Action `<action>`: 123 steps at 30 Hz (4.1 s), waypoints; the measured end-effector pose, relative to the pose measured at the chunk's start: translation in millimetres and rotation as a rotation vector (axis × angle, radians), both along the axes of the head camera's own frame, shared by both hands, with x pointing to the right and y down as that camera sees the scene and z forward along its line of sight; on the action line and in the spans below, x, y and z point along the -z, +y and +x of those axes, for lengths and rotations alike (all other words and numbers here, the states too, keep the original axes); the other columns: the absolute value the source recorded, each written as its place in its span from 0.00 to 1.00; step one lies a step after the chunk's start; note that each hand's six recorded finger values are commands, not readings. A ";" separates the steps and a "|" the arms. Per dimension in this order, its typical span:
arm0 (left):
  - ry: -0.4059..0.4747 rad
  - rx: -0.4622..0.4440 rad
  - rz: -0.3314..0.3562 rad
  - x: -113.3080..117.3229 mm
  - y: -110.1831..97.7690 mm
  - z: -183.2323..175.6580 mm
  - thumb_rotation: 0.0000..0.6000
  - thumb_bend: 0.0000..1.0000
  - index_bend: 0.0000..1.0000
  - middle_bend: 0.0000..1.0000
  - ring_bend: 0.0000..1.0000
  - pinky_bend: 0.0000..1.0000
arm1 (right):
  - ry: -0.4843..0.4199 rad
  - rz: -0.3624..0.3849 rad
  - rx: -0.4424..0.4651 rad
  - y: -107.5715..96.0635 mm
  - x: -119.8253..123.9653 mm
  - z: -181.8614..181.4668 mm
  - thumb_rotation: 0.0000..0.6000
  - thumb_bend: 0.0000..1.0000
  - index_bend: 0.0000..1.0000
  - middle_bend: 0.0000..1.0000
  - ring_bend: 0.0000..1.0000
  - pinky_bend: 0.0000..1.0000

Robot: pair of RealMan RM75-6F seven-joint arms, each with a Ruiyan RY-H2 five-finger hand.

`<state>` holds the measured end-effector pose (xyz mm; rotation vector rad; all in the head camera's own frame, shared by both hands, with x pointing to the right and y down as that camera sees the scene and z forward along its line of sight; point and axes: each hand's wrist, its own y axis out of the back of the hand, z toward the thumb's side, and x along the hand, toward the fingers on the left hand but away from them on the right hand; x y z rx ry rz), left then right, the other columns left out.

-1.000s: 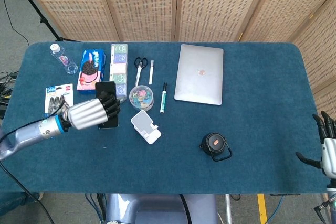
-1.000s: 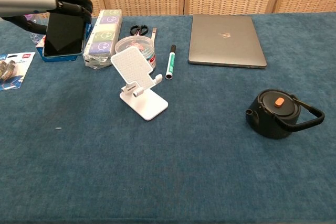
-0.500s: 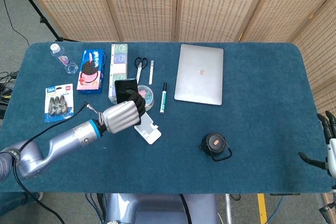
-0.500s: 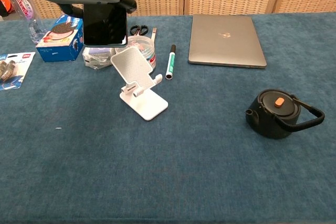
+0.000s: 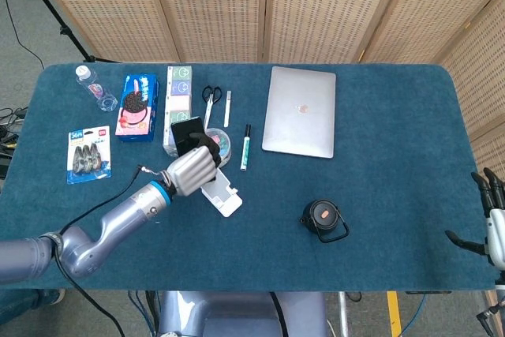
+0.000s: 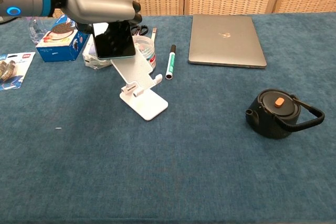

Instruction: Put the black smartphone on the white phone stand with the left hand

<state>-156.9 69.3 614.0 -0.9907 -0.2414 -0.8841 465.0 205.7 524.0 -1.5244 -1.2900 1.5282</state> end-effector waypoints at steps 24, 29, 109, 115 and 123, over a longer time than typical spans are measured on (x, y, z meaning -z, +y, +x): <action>-0.042 0.120 0.018 -19.2 23.7 54.2 1.00 0.35 0.67 0.44 0.34 0.44 | -0.003 -0.008 0.002 0.5 -1.5 -0.6 1.00 0.00 0.00 0.00 0.00 0.00; -0.063 0.105 0.035 -21.0 26.3 57.6 1.00 0.35 0.67 0.44 0.34 0.44 | -0.004 -0.006 0.001 0.1 -0.9 -0.2 1.00 0.00 0.00 0.00 0.00 0.00; -0.019 0.172 0.142 36.1 30.6 69.9 1.00 0.07 0.30 0.00 0.16 0.29 | -0.039 -0.011 -0.011 -0.5 6.0 1.8 1.00 0.00 0.00 0.00 0.00 0.00; 0.094 0.252 0.139 68.3 12.5 35.0 1.00 0.00 0.22 0.00 0.01 0.20 | -0.034 -0.020 -0.001 1.1 3.1 -1.1 1.00 0.00 0.00 0.00 0.00 0.00; 0.348 0.415 0.017 79.8 12.9 -25.9 1.00 0.00 0.11 0.00 0.00 0.07 | -0.014 -0.031 0.016 3.2 -2.4 -6.3 1.00 0.00 0.00 0.00 0.00 0.00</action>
